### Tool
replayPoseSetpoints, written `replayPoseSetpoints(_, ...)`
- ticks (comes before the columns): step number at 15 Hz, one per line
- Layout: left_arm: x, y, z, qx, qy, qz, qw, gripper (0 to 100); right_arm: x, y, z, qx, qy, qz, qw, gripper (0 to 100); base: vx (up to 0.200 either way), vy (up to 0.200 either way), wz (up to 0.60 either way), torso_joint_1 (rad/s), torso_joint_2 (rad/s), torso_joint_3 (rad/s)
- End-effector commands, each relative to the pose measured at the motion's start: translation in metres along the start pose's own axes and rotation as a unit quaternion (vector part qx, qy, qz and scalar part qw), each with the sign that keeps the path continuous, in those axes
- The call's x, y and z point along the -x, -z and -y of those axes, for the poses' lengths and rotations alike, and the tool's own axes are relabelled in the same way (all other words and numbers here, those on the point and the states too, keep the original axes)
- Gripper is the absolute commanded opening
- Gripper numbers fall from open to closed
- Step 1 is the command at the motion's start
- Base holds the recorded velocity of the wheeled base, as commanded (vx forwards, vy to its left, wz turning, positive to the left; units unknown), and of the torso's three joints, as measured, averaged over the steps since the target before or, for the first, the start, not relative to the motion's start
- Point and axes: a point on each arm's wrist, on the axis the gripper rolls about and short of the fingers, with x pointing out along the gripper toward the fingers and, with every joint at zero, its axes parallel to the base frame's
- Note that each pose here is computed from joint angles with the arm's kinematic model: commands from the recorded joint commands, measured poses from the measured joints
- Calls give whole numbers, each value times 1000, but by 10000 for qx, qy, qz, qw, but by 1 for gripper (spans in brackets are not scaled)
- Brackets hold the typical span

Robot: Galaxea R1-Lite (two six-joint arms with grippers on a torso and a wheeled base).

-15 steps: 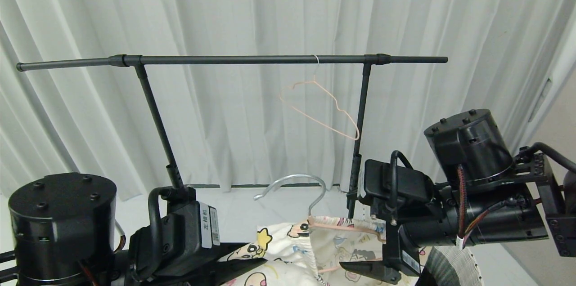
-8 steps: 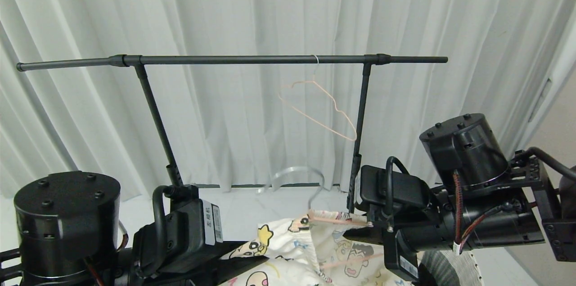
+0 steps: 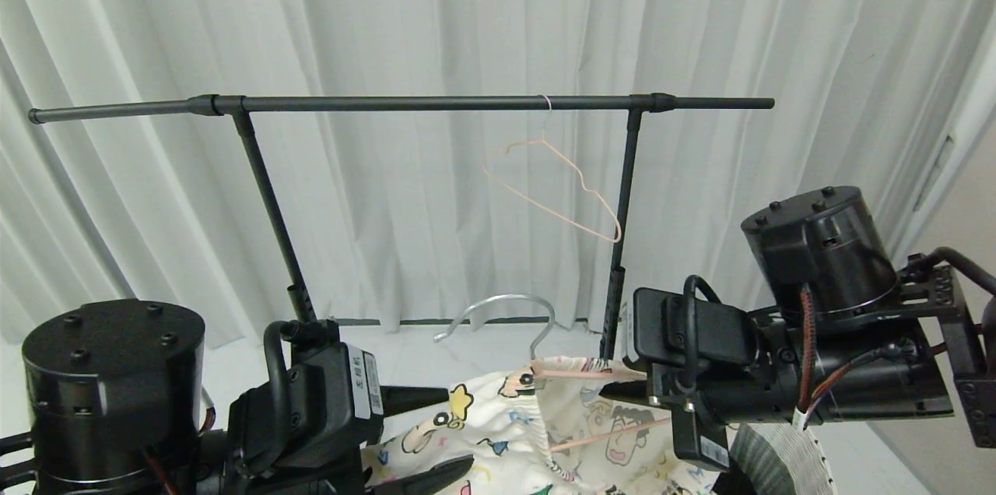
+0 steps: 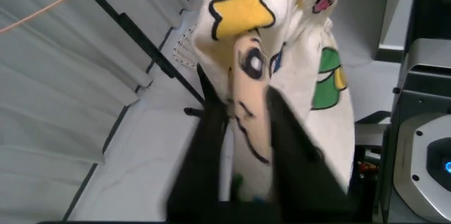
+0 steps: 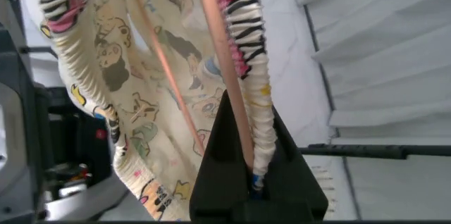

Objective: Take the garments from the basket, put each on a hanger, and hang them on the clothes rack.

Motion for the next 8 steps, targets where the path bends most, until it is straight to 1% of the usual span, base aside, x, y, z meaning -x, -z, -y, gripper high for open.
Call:
replayPoseSetpoints(1,3,7,-1,87,-141,-149,9998,100,18,7,7,190,262,35,9995,0,0,0,0,0,0,0)
replayPoseSetpoints(2,6,12,-1,124,-191,-202,9995,100,26,13,11,236,414,-1,9989,0,0,0,0,0,0,0)
replayPoseSetpoints(3,8,14,0,141,-214,-231,9994,100,30,14,13,244,470,14,9986,0,0,0,0,0,0,0)
replayPoseSetpoints(5,17,24,-2,268,-428,-357,9981,100,45,18,22,184,752,72,9970,0,0,0,0,0,0,0)
replayPoseSetpoints(8,25,40,-7,484,-733,-619,9942,100,52,23,25,169,1017,156,9946,0,0,0,0,0,0,0)
